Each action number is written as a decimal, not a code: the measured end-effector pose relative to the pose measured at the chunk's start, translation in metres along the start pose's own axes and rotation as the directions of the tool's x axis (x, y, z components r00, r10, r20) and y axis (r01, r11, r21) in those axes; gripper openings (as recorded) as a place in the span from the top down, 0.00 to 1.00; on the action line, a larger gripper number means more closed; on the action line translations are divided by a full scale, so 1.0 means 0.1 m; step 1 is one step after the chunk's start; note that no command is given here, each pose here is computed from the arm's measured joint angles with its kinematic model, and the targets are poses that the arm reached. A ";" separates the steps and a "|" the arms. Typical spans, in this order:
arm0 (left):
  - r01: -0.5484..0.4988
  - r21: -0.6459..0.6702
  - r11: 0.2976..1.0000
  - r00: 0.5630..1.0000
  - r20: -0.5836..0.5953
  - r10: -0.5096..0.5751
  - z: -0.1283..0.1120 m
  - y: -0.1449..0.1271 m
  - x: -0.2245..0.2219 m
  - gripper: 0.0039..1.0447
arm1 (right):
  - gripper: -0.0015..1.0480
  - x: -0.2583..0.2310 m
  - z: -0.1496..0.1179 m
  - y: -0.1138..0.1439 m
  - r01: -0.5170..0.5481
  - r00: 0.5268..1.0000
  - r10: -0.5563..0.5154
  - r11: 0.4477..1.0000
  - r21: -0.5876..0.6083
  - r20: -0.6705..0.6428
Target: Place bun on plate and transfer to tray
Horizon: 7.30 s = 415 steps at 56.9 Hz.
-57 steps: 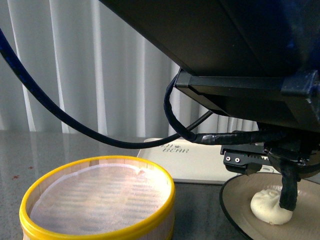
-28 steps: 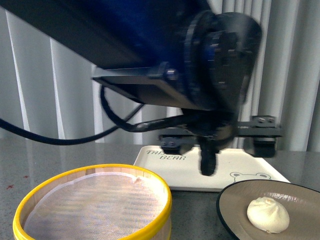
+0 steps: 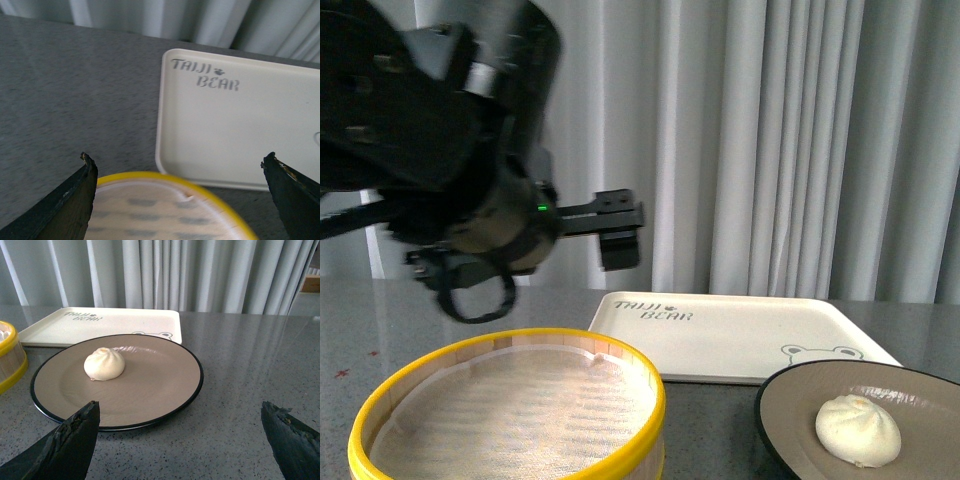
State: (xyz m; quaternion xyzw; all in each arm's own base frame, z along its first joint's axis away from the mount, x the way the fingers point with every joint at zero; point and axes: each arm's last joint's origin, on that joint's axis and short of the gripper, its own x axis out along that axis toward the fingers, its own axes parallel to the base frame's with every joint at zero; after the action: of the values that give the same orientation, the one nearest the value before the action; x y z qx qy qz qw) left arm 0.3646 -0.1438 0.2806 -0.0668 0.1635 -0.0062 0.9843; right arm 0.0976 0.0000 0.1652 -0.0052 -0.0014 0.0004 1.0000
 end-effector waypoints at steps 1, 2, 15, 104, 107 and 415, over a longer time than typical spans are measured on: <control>-0.002 0.003 1.000 1.000 -0.002 0.002 -0.01 0.05 -0.03 0.06 | 0.08 0.00 0.00 0.00 0.000 1.000 0.000 1.000 0.000 0.000; -0.009 0.007 1.000 1.000 -0.003 0.009 -0.03 0.09 -0.06 0.08 | 0.08 0.00 0.00 0.00 0.000 1.000 0.000 1.000 0.000 0.000; 0.003 0.018 1.000 1.000 -0.020 -0.002 -0.20 0.38 -0.34 0.44 | 0.08 0.00 0.00 0.00 0.000 1.000 0.000 1.000 0.000 0.000; -0.022 0.109 0.994 0.948 0.318 -0.014 -1.20 1.27 -1.55 0.96 | 0.08 0.00 0.00 0.00 0.000 1.000 0.000 1.000 0.000 0.000; -0.025 0.113 0.993 0.949 0.315 -0.012 -1.25 1.31 -1.58 0.96 | 0.08 0.00 0.00 0.00 0.000 1.000 0.000 1.000 0.000 0.000; -0.031 0.126 0.992 0.939 0.344 -0.015 -1.70 1.59 -2.24 0.06 | 0.35 1.18 -0.05 0.38 -0.353 0.908 0.236 -0.013 -0.935 -0.346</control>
State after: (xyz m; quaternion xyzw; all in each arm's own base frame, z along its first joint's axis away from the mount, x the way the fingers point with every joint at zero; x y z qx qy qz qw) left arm 0.0962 -0.0002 0.1722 -0.0024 -0.0117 -0.0010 0.9999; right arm 0.2160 0.0385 0.1601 -0.6841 0.0431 0.2090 0.6974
